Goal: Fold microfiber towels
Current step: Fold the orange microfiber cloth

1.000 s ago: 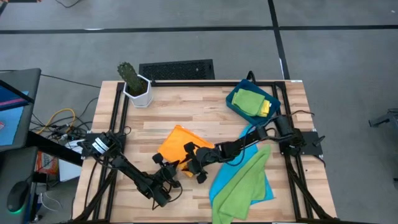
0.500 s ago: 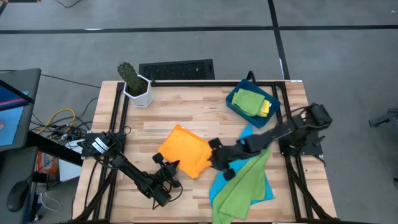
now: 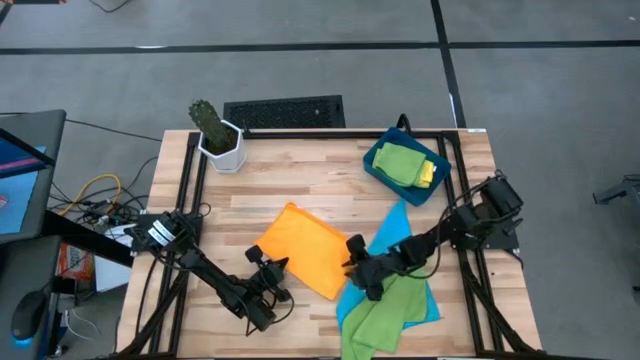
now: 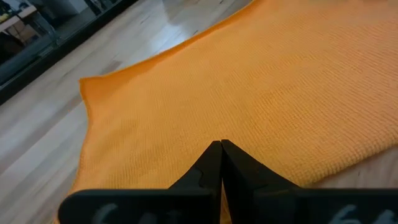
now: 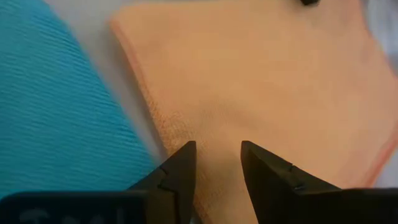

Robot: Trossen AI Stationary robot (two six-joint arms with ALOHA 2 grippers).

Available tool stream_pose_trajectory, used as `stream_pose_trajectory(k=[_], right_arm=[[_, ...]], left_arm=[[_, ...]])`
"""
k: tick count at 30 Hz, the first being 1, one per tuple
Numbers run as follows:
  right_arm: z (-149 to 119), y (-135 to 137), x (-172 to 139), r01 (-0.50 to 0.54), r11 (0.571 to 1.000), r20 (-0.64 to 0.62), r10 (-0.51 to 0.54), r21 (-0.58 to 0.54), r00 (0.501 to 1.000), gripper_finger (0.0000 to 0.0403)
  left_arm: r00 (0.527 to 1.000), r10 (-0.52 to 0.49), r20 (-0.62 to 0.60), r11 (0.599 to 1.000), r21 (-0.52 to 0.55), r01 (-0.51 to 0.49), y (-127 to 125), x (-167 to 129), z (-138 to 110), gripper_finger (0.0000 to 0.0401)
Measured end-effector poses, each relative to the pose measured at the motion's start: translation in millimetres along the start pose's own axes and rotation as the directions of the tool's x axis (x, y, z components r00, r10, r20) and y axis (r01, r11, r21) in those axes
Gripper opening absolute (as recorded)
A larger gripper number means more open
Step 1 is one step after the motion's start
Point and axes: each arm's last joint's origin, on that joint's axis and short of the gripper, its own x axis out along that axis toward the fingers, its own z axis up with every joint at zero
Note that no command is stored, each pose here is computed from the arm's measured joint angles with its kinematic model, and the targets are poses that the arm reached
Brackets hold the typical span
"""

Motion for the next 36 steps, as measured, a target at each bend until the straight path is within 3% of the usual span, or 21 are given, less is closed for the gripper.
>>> stream_pose_trajectory(k=[8,11,16,24,31,36], right_arm=[[7,-1,-18,-0.035,0.999,0.008,0.035,-0.031,0.999,0.0153],[0,4,-14,-0.076,0.996,-0.038,0.074,-0.045,0.996,0.0153],[-8,4,-1,-0.06,0.998,-0.038,0.059,-0.03,0.998,0.015],[-11,3,2,-0.062,0.998,-0.05,0.062,-0.012,0.997,0.0099],[-14,23,-6,-0.06,0.983,-0.116,0.082,0.176,0.99,0.0089],[-12,50,-24,-0.026,0.981,-0.135,0.053,0.191,0.989,0.0097]], left_arm=[[1.0,0.0,-0.006,1.0,0.005,0.0,0,0,0,0.0],[1.0,0.005,-0.026,1.0,0.019,-0.004,2,1,-1,0.0],[0.999,0.02,-0.035,1.0,0.015,-0.02,5,0,-2,0.0],[0.999,0.021,-0.036,0.999,0.027,-0.02,5,0,-2,0.0],[0.997,0.057,-0.047,0.997,0.048,-0.054,11,0,-4,0.0],[0.995,0.087,-0.043,0.994,0.069,-0.084,16,0,-5,0.0]])
